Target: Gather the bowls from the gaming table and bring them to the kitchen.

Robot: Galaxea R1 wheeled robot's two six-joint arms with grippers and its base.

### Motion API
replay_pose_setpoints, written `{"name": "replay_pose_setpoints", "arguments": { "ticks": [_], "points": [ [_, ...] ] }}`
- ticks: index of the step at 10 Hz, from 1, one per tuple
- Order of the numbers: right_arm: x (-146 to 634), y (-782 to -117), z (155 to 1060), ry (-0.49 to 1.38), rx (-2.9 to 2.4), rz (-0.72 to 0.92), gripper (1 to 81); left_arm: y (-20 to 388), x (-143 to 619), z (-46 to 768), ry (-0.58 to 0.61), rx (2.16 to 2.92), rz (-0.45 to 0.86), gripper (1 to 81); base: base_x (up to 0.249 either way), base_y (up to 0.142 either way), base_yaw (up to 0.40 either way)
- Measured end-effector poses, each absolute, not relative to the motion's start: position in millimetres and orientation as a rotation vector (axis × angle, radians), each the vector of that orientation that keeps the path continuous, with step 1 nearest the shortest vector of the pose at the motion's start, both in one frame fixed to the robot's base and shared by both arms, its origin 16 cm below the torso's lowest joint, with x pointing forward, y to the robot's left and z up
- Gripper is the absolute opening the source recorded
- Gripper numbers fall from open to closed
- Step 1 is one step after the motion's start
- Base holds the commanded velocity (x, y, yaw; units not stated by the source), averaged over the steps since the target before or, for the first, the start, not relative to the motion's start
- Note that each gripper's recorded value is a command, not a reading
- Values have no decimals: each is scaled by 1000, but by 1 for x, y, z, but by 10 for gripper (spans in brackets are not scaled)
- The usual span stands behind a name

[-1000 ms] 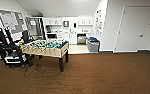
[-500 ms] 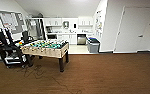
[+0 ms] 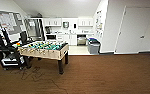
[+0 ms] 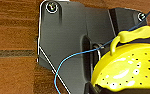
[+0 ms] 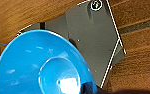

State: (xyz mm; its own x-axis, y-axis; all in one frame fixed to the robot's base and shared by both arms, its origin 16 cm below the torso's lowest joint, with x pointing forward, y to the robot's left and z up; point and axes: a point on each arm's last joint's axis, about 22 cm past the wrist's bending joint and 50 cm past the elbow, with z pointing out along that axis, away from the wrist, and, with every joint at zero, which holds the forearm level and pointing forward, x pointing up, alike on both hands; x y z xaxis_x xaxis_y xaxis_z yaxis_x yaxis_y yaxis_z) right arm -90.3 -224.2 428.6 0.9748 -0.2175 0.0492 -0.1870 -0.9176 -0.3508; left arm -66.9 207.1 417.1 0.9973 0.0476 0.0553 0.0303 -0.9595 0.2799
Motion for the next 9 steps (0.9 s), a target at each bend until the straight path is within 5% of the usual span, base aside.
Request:
{"name": "replay_pose_setpoints", "arguments": {
  "ticks": [6, 9],
  "points": [
    [-83, -223, 428, 290, -2770, -132, 10, 205, -72, 417, 58, 2855, 75, 10, 174, 0, 0],
    [-84, -220, 428, 287, -2767, -132, 10, 205, -72, 417, 58, 2855, 75, 10, 174, -69, 0]
  ]
}}
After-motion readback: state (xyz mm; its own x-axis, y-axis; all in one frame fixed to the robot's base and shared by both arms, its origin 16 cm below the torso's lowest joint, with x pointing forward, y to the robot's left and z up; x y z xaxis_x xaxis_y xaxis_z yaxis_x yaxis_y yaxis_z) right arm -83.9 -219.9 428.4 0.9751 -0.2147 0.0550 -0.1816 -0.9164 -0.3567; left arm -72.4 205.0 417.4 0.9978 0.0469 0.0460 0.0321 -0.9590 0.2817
